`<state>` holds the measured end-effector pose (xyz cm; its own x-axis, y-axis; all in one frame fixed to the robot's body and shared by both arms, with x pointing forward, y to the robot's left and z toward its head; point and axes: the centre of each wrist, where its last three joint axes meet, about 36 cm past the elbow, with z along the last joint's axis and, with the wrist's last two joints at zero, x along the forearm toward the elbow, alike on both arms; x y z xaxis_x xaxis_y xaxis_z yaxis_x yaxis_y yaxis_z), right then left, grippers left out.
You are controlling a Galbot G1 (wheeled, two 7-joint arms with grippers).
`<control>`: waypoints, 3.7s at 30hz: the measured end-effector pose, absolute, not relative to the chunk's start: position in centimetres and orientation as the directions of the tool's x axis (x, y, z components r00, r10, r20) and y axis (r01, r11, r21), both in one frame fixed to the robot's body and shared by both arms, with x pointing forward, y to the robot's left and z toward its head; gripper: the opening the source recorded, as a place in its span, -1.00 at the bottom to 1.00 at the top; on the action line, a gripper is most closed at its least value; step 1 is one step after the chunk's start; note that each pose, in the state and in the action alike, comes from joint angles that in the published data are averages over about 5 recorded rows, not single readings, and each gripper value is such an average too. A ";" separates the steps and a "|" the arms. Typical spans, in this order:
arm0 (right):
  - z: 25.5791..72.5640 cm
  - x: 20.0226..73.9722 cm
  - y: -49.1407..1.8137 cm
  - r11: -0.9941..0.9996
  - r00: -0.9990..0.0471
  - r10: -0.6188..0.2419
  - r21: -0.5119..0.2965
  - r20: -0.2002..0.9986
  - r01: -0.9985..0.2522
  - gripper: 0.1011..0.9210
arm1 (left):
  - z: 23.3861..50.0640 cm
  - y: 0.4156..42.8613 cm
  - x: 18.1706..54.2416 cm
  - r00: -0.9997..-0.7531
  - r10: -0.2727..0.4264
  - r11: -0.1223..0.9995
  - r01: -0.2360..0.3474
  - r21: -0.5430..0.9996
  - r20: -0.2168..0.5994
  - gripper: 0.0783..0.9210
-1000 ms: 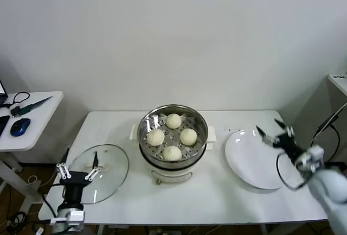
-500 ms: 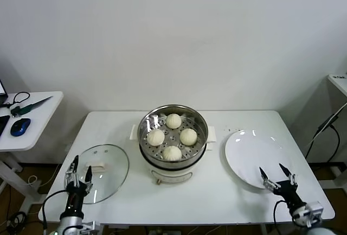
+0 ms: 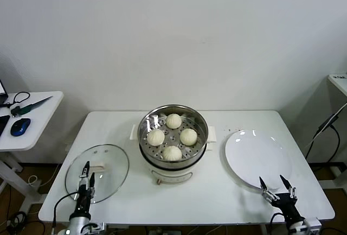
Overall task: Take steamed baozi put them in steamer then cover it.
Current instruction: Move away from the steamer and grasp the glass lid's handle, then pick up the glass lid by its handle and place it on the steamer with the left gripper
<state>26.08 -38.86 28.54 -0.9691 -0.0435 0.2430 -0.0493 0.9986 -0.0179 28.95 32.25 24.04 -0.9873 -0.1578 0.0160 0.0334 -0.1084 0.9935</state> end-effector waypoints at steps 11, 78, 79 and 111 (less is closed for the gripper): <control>27.8 24.7 -38.0 0.999 -0.967 -0.035 -0.013 0.253 -0.039 0.76 | 23.2 32.9 31.9 -0.989 -0.147 -0.151 0.026 0.988 0.003 0.77; 28.5 25.4 -34.5 0.995 -0.975 -0.078 -0.048 0.207 -0.090 0.76 | 45.8 22.7 37.0 -0.986 -0.162 0.088 -0.059 0.994 -0.044 -0.87; 28.6 25.5 -34.5 0.995 -0.976 -0.078 -0.048 0.205 -0.089 0.76 | 45.9 21.7 37.1 -0.987 -0.155 0.095 -0.057 0.994 -0.042 -0.87; 28.5 25.2 -35.2 0.998 -0.982 -0.041 -0.041 0.184 -0.049 0.76 | 44.0 0.9 40.1 -0.999 -0.032 0.089 -0.031 0.996 -0.029 -0.87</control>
